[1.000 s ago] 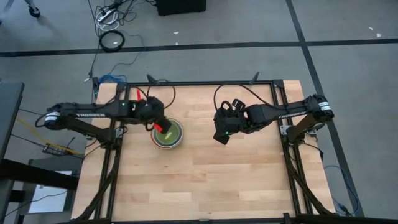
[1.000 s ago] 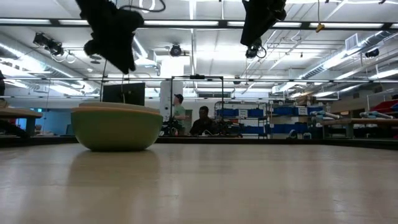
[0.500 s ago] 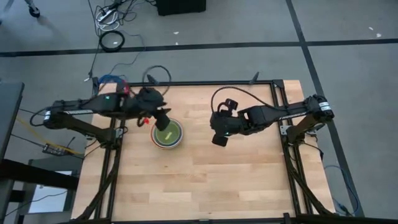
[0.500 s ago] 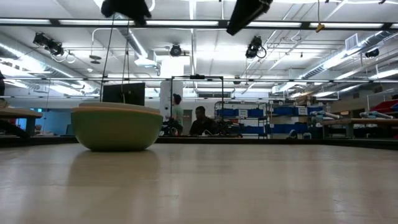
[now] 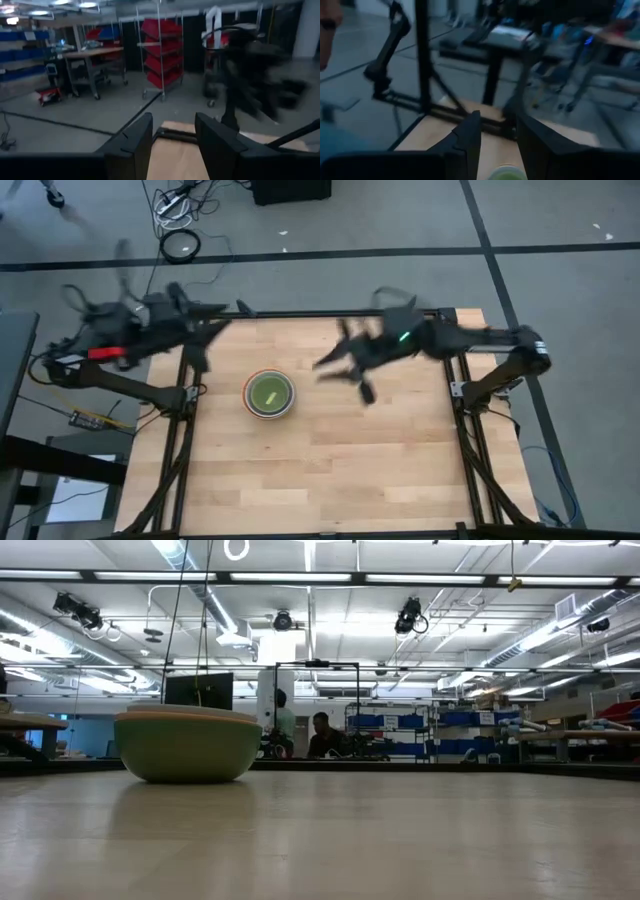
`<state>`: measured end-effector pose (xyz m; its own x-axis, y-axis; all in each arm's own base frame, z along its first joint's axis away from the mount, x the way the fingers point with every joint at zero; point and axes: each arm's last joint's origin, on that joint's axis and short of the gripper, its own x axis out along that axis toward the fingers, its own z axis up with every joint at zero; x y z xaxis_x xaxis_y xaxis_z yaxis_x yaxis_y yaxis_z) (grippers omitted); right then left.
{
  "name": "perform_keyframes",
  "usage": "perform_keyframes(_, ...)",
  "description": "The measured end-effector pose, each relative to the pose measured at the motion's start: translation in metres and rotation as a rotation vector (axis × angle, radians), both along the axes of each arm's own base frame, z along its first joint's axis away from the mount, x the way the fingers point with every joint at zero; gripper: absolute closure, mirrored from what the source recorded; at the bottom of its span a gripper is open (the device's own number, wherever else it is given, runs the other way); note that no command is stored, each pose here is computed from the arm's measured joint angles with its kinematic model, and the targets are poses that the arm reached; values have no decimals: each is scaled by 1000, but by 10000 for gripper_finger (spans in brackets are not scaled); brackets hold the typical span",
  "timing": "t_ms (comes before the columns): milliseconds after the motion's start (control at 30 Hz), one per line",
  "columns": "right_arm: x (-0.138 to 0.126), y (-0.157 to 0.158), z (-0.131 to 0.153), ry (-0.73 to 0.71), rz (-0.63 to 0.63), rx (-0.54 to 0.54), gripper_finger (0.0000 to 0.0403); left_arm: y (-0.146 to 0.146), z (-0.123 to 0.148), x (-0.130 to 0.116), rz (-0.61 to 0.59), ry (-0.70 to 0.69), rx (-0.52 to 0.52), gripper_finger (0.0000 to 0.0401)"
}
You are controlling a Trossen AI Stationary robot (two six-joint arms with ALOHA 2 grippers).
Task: Nest bowls inside each other
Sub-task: Return to Home Position
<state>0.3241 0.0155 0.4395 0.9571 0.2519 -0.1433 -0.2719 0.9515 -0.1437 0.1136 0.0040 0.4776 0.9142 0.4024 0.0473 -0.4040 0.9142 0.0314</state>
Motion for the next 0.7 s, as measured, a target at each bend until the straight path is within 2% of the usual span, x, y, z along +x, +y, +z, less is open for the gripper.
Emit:
perform_keyframes(167, -58, -12, 31, -38, -28, -6, 292, 5, -16, -54, -4, -14, -33, 244)
perform_keyframes(333, -125, -5, 38, -130, -1, -6, 292, 8, -52, -92, -14, -110, -106, 244)
perform_keyframes(500, -173, -2, 8, -261, 4, 44, 291, 9, -90, -102, -28, -189, -122, 244)
perform_keyframes(700, -205, -5, -55, -323, -26, 123, 292, 6, -138, -79, -30, -67, -90, 244)
